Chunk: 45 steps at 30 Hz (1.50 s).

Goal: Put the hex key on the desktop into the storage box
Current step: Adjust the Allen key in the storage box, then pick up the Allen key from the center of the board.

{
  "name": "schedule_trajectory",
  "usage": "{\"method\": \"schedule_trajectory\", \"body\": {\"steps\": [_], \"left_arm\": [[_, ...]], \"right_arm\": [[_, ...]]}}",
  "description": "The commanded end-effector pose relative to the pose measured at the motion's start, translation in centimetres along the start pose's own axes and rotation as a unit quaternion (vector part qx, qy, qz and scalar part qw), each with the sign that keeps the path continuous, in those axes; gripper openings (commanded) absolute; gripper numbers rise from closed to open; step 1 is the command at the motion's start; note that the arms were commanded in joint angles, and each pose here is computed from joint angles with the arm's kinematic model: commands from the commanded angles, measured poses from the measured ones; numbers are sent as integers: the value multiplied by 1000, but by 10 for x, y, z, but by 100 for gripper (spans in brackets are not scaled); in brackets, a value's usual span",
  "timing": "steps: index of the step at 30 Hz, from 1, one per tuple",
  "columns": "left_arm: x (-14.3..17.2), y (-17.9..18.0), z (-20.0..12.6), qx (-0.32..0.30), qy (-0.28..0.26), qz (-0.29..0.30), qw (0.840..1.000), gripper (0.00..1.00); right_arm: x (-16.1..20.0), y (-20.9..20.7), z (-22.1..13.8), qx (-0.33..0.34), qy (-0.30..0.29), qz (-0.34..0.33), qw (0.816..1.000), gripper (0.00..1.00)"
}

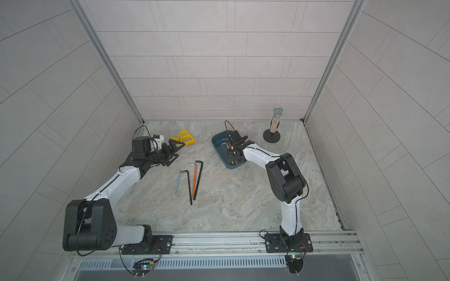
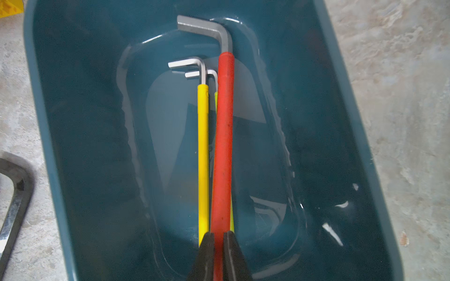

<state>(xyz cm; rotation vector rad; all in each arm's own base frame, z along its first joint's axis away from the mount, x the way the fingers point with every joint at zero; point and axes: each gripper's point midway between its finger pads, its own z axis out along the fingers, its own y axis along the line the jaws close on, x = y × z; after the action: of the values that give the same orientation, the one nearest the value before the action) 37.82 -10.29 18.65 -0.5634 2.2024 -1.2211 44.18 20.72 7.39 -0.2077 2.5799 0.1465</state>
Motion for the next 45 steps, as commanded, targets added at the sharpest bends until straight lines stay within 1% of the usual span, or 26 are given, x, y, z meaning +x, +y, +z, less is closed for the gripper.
{"method": "schedule_trajectory", "body": {"steps": [1, 4, 7, 9, 12, 15, 18, 21, 24, 26, 31, 36, 40, 45], "left_arm": [[0, -4, -3, 7, -4, 12, 1000, 100], [0, -5, -4, 9, -4, 13, 1000, 100], [0, -6, -5, 9, -6, 16, 1000, 100], [-1, -8, -7, 10, -9, 20, 1000, 100], [-5, -9, -12, 8, -21, 27, 999, 100], [-10, -9, -18, 3, -35, 30, 999, 100], [-15, -9, -23, 1, -42, 35, 998, 100], [-18, -7, -29, -13, -40, 48, 998, 100], [-19, -1, -37, -37, -45, 62, 996, 100], [-21, 1, -43, -44, -58, 64, 995, 100], [-26, 3, -51, -52, -79, 68, 993, 100], [-22, 4, -44, -36, -65, 52, 996, 100], [-23, 4, -39, -16, -58, 24, 998, 100], [-24, 6, -40, -14, -58, 16, 998, 100]], "right_arm": [[21, -6, 11, 16, 34, -1, 999, 12], [2, -1, -10, 1, 6, 3, 1000, 13], [-22, 10, -46, -32, -39, 8, 999, 17], [-38, 19, -75, -56, -75, 11, 996, 26], [-53, 32, -113, -88, -118, 8, 989, 46], [-59, 39, -141, -102, -144, 5, 984, 58], [-60, 42, -159, -109, -151, 17, 982, 62], [-55, 51, -167, -119, -149, 27, 981, 63], [-46, 61, -169, -110, -137, 32, 984, 63], [-39, 71, -166, -104, -131, 33, 985, 63], [-23, 99, -150, -88, -113, 23, 989, 62], [-8, 127, -124, -80, -88, 22, 993, 62], [3, 145, -100, -73, -68, 26, 995, 62], [23, 165, -64, -64, -21, 22, 997, 62]]}}
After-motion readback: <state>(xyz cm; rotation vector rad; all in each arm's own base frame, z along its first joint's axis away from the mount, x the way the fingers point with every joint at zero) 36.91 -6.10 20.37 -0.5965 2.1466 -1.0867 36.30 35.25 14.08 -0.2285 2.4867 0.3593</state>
